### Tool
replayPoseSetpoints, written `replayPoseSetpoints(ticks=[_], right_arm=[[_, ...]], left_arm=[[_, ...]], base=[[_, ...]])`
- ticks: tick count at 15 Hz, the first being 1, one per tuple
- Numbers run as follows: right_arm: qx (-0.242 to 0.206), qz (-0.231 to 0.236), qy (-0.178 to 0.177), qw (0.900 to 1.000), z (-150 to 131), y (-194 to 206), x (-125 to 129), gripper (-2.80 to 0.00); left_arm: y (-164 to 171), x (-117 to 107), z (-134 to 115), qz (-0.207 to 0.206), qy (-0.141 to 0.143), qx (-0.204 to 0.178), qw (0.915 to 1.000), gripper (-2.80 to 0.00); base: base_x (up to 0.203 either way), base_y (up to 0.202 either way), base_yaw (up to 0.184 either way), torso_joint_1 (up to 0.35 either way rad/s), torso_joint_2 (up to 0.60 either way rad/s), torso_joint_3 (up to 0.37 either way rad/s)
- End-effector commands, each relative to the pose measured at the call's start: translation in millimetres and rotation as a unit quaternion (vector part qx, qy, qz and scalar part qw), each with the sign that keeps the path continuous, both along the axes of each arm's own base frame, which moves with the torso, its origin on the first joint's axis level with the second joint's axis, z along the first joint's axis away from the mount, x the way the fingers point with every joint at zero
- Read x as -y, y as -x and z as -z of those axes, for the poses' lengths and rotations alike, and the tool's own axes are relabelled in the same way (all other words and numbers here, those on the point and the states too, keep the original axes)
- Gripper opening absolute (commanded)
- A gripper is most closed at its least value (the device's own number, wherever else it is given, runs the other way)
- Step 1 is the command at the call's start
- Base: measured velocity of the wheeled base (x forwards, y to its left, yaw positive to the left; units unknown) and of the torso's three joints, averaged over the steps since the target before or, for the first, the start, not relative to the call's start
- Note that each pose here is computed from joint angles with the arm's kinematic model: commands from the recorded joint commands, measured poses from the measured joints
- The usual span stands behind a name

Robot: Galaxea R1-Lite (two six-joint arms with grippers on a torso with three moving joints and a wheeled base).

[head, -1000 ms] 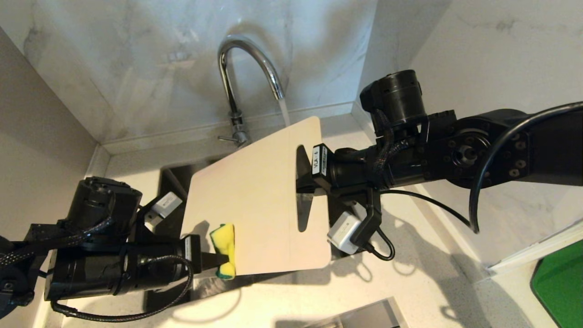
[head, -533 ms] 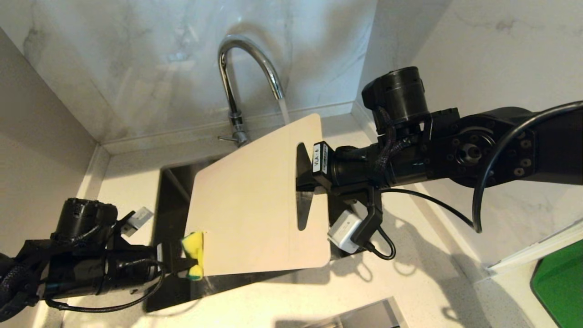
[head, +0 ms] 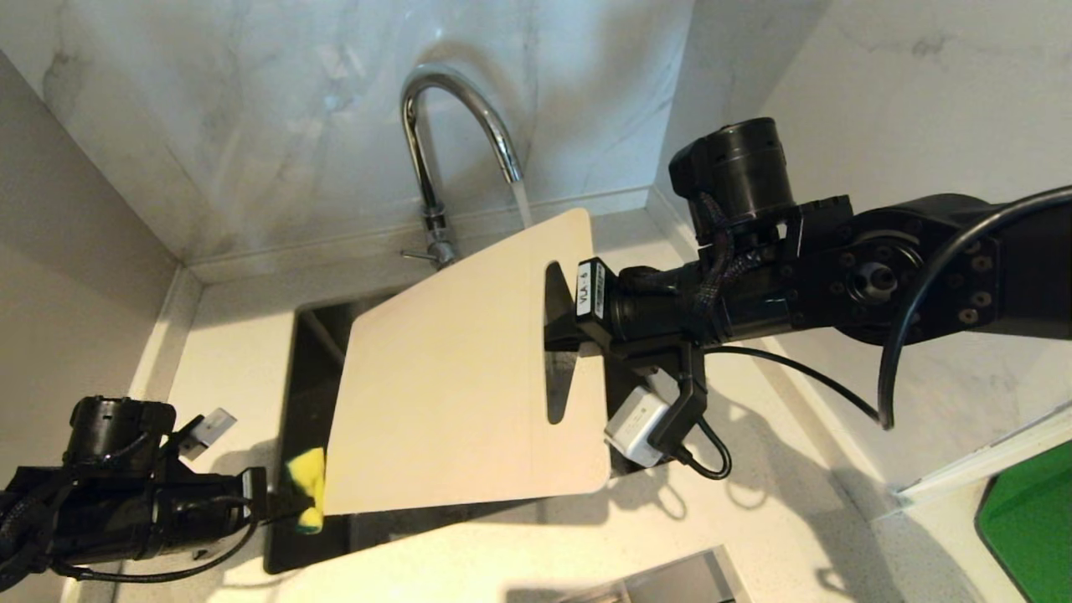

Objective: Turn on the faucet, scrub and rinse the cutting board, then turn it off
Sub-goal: Scrub the cutting board underwater

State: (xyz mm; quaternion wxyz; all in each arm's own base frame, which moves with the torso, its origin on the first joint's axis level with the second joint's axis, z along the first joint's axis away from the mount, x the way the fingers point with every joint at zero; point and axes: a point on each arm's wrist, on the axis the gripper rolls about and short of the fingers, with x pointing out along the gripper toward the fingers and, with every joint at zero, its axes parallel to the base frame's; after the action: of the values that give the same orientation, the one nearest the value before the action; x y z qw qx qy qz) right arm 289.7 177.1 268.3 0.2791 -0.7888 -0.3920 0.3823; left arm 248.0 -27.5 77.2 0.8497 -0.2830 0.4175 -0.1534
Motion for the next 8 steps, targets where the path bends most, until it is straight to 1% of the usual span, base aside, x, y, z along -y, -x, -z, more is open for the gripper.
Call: replayPoseSetpoints(ticks=[1,3,4,6,8], right_arm=[[0.005,-0.004,0.003,1.000,0,1,0,-2.80],[0.005,-0.004,0.003,1.000,0,1,0,-2.80],[0.005,-0.004,0.003,1.000,0,1,0,-2.80],[0.004,-0.003,0.004,1.000,1,0,0,-2.80],[0.005,-0.003,0.004,1.000,0,1,0,-2.80]], left_arm=[[-2,-7,3,-0.010,0.002,-0.003,0.9999,-2.80],[0,-4,-9,-0.001,0.011,0.019,0.9998,-2.80],[0,0,-21,0.002,0.019,0.038,0.9991,-2.80],[-1,5,-50,-0.002,0.040,0.080,0.9960,-2.80],[3,5,-80,-0.002,0.049,0.119,0.9917,-2.80]], base=[[0.000,0.000,0.000,0.000,0.00,0.000],[0.000,0.000,0.000,0.000,0.00,0.000],[0.000,0.000,0.000,0.000,0.00,0.000],[0.000,0.000,0.000,0.000,0.00,0.000],[0.000,0.000,0.000,0.000,0.00,0.000]])
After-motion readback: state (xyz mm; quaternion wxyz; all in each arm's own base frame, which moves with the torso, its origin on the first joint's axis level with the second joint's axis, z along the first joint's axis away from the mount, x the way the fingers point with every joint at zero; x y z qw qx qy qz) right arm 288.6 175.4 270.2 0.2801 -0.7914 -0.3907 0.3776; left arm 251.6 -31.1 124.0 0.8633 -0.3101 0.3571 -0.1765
